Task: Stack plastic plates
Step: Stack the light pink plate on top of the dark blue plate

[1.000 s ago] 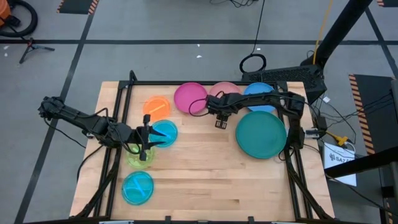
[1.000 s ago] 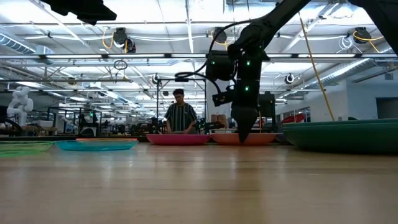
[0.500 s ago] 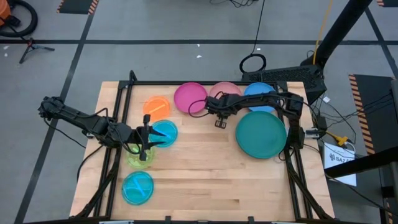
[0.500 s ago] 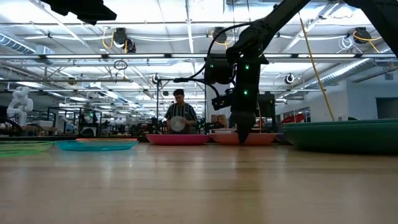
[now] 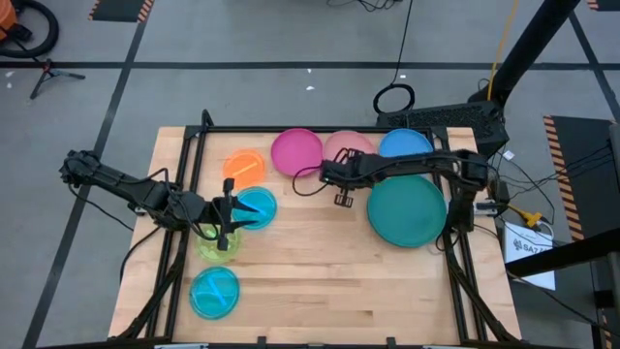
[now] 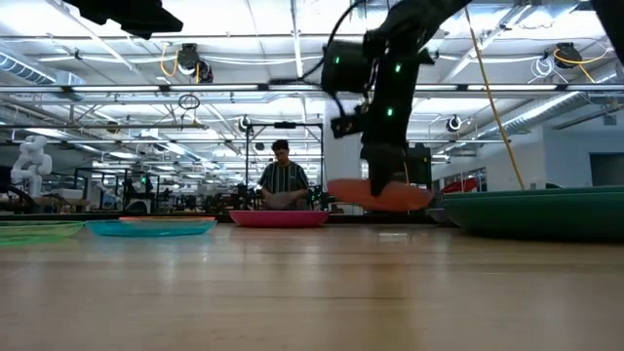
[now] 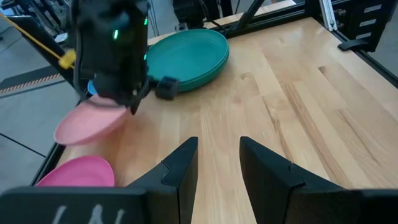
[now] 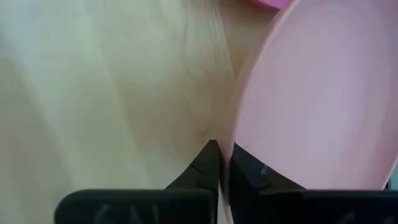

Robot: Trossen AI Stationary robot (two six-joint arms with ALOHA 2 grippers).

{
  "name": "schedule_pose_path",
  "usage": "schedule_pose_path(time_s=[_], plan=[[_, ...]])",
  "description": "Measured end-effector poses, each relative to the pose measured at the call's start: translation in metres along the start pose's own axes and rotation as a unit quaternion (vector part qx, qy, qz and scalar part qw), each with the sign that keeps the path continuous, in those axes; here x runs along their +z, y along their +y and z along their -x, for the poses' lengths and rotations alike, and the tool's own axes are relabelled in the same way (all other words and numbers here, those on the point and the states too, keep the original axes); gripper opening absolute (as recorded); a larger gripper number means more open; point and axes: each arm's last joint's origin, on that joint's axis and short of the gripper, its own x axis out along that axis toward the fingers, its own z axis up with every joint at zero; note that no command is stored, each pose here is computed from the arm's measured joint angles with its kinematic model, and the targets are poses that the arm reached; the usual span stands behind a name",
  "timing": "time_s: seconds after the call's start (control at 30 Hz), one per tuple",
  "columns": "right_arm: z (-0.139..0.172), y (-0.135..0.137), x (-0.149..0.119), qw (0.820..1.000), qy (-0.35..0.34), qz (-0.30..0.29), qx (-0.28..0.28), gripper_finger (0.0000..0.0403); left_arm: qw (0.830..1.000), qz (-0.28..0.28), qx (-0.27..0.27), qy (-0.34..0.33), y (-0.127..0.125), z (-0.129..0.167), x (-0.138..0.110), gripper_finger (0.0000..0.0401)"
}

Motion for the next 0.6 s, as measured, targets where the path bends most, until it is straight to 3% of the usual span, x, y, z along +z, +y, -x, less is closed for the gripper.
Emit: schedule_pose_path(time_s=[0.3,0.6], plan=[[0.072,0.018,-0.015,0.996,-0.069,-0.049,0.025,0.0006,1.000,0.005,0.000,0.000,0.000,0.000,0.000,0.0125],[0.119,0.043,-0.053,0.995,-0.030,-0.074,0.055,0.0006,1.000,0.007,0.000,0.000,0.000,0.000,0.000,0.0125]])
